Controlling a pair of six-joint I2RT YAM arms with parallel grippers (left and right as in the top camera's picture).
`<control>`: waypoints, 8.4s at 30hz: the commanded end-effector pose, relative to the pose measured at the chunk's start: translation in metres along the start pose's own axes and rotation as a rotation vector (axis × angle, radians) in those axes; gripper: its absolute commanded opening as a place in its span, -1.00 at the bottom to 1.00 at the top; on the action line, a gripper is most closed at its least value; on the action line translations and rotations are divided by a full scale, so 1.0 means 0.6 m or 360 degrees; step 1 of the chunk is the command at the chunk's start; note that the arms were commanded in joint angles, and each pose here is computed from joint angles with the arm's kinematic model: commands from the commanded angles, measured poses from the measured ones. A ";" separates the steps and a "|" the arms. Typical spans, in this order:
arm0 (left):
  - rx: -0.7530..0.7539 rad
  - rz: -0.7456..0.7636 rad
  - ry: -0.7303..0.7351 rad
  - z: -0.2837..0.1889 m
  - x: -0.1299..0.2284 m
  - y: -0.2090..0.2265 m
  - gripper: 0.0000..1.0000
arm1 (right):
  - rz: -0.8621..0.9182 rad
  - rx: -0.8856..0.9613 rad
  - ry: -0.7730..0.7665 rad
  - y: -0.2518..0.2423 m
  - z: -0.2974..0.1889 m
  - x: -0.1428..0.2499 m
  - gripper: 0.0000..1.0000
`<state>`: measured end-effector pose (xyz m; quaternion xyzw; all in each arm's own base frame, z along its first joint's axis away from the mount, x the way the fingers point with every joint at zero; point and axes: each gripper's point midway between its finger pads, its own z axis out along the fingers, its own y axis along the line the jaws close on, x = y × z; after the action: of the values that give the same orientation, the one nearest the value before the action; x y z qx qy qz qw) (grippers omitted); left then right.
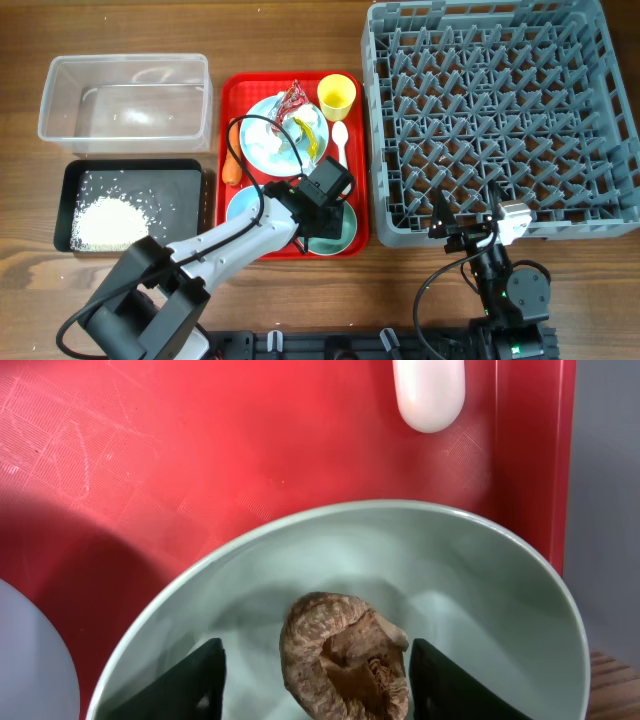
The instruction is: Sort waste into correct bins and load items into the dishwasher rack
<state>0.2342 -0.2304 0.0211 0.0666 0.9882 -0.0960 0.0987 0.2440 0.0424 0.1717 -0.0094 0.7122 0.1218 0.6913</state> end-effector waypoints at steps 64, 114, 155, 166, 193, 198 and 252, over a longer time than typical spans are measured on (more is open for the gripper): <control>-0.0858 -0.1321 -0.0349 -0.303 -0.123 0.463 -0.35 | -0.0004 0.0007 -0.0008 -0.001 0.000 -0.002 0.99; -0.0489 -0.1111 -0.0430 -0.304 -0.179 0.425 0.31 | -0.0004 0.0007 -0.0008 -0.001 0.000 -0.002 0.99; -0.0527 -0.0300 -0.0011 -0.085 -0.202 0.301 -0.17 | -0.0004 0.0007 -0.0008 -0.001 0.000 -0.002 0.99; -0.0525 -0.0298 -0.0031 -0.048 -0.186 0.309 -0.14 | -0.0003 0.0007 -0.0008 -0.001 0.000 -0.002 0.99; -0.0528 -0.0259 -0.0064 0.013 -0.147 0.325 -0.04 | -0.0003 0.0007 -0.0007 -0.001 0.000 -0.001 0.99; -0.0527 -0.0259 -0.0068 0.012 -0.148 0.325 0.06 | -0.0003 0.0007 -0.0008 -0.001 0.000 -0.002 1.00; -0.0533 -0.0400 -0.0280 -0.045 -0.150 0.326 -0.38 | -0.0004 0.0007 -0.0008 -0.001 0.000 -0.002 0.99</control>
<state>0.3481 -0.0507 0.0347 -0.0694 0.9799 0.0449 0.1817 0.2440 0.0424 0.1717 -0.0094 0.7122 0.1218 0.6913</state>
